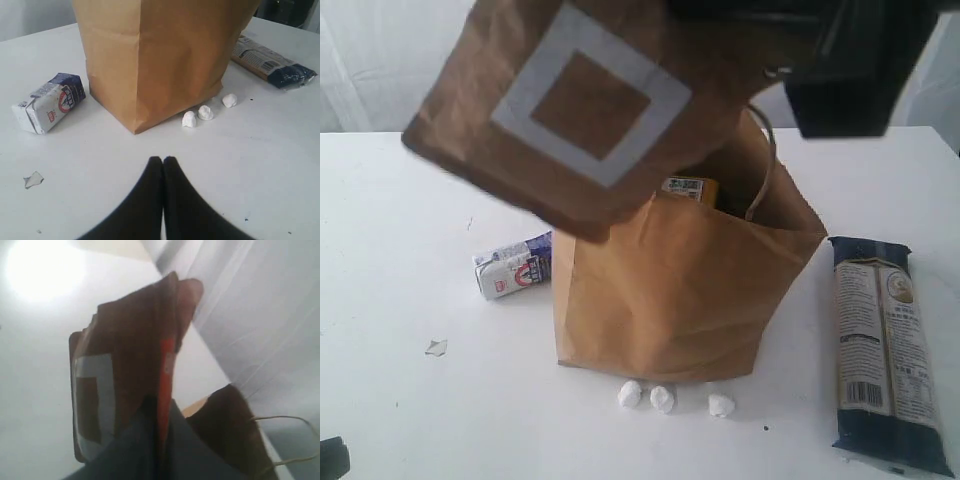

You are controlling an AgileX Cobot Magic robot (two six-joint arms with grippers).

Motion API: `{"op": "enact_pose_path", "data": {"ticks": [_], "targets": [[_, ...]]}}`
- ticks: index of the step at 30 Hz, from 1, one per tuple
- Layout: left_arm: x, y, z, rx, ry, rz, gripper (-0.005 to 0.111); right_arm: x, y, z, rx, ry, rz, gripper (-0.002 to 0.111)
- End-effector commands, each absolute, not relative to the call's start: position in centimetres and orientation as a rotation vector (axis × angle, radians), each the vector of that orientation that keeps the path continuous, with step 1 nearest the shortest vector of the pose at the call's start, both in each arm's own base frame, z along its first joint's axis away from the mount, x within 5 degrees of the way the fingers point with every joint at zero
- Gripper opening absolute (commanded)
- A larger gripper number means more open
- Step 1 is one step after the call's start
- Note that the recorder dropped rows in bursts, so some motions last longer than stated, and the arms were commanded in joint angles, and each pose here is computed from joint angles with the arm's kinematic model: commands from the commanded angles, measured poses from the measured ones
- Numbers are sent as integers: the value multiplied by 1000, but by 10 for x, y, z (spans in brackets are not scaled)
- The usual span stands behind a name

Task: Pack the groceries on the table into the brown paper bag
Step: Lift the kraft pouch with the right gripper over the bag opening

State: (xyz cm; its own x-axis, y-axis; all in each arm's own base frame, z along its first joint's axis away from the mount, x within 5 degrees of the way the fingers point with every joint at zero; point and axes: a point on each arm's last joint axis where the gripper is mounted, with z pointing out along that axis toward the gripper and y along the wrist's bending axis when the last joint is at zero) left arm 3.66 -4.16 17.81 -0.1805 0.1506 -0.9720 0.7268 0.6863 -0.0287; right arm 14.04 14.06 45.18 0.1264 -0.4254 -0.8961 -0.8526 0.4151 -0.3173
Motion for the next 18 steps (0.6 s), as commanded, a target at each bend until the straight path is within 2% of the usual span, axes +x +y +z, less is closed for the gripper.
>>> {"op": "enact_pose_path", "data": {"ticks": [1, 12, 18], "targets": [[36, -42, 178, 713, 1702, -610, 0, 148, 133, 471, -1059, 1367, 318, 0], [36, -42, 178, 713, 1702, -610, 0, 157, 126, 491, -880, 1223, 190, 0], [36, -42, 178, 713, 1702, -610, 0, 158, 125, 489, -907, 1227, 156, 0]]}}
